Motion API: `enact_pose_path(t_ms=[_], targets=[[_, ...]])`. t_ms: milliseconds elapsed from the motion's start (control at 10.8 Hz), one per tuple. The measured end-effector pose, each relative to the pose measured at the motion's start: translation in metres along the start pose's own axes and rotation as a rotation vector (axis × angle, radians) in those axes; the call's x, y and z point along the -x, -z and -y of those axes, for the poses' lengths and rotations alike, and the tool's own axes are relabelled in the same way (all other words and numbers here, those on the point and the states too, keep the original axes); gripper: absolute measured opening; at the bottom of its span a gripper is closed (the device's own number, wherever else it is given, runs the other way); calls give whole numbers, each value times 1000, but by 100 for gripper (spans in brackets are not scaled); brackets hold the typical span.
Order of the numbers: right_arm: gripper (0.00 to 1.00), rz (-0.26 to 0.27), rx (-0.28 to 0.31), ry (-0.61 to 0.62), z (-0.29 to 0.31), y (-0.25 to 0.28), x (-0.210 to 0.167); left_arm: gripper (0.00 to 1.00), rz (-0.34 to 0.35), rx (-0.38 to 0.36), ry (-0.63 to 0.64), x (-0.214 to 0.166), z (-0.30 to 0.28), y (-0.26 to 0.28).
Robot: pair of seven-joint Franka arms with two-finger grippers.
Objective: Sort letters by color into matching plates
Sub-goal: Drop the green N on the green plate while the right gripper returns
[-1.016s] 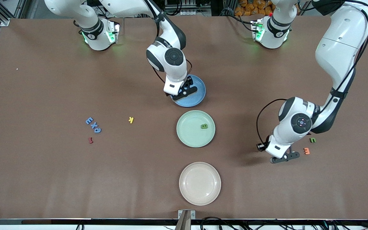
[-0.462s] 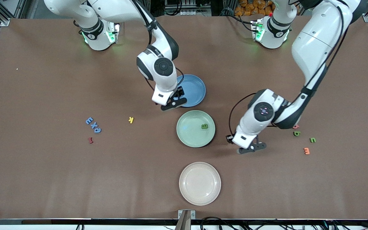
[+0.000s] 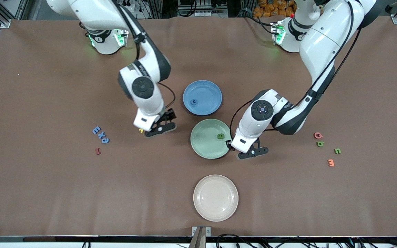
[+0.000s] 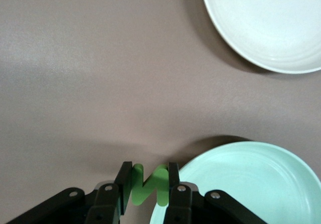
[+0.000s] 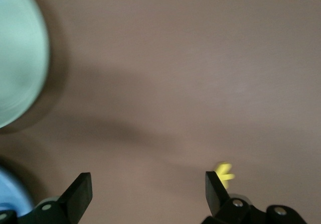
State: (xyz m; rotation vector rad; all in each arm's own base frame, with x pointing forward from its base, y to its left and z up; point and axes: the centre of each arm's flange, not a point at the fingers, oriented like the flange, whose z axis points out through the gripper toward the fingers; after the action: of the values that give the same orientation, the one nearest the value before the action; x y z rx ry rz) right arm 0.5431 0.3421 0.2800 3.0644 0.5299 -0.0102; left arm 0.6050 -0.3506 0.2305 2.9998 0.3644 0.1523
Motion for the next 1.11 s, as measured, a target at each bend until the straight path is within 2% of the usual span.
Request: enact_pose_path(t_ms=[554, 1108], targets=[[100, 24, 22, -170, -177, 17, -9, 33, 9, 6, 37, 42, -41, -2], [100, 31, 56, -312, -321, 22, 19, 33, 37, -5, 40, 103, -83, -16]])
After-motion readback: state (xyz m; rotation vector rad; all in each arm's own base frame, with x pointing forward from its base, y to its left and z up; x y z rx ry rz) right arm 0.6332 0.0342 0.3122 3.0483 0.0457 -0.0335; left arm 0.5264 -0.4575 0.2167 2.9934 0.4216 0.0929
